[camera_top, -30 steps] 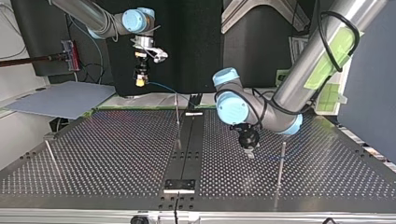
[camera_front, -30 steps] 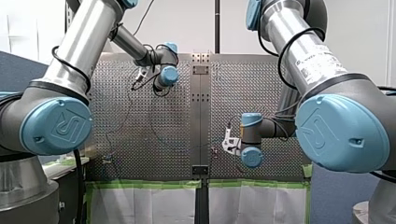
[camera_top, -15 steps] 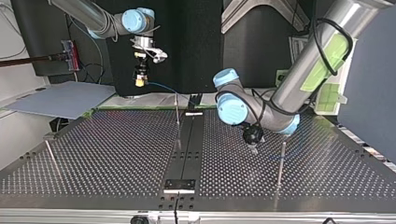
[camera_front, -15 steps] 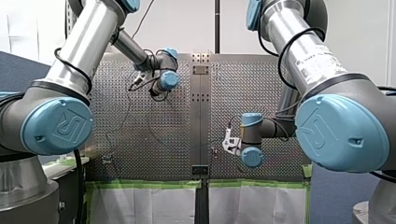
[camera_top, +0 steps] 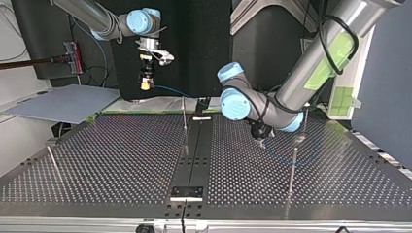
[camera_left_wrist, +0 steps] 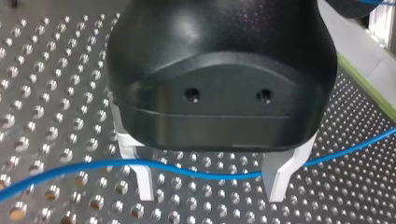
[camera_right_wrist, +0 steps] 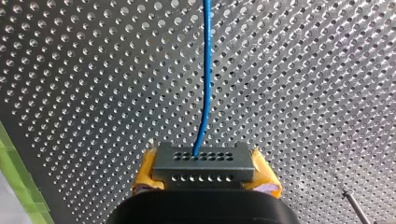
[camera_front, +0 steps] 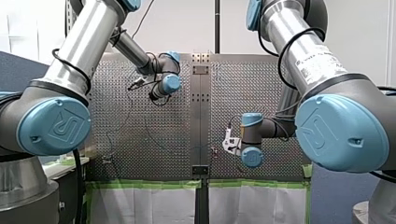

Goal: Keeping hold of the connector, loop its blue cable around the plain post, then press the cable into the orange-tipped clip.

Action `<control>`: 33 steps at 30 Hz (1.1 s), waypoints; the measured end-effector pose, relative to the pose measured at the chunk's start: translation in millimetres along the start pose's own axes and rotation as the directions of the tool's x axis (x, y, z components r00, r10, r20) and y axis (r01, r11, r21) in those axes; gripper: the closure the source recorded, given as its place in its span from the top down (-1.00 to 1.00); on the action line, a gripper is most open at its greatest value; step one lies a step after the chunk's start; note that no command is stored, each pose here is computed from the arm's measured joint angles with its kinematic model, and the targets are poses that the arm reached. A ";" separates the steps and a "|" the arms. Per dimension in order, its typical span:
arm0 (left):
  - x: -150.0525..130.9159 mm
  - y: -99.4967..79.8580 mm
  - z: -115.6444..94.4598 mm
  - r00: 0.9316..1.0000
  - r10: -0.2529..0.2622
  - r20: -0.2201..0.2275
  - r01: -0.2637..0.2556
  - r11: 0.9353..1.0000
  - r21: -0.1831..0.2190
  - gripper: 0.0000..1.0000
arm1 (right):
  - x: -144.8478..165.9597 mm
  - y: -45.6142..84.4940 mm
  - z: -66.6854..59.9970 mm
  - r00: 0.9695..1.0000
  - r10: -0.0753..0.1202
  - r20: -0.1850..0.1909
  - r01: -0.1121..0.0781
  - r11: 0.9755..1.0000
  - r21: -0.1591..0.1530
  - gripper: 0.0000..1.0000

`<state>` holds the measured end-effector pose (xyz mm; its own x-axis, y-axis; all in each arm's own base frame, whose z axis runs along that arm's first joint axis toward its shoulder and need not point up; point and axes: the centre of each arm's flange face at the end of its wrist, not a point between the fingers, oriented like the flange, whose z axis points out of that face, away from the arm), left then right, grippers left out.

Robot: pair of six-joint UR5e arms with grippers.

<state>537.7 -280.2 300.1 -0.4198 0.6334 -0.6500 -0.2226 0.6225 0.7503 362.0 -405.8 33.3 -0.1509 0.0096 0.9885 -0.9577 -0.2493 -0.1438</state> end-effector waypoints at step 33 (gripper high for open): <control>19.2 -20.4 -22.1 1.000 -0.018 -0.003 0.018 0.998 0.067 1.00 | -0.4 0.7 -0.1 1.000 -0.003 0.004 0.003 1.000 -0.002 -1.00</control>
<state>514.8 -290.9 274.9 -0.4187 0.6208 -0.6628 -0.1710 0.6629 0.7289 361.4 -405.9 32.8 -0.1474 0.0069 0.9891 -0.9585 -0.2478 -0.1411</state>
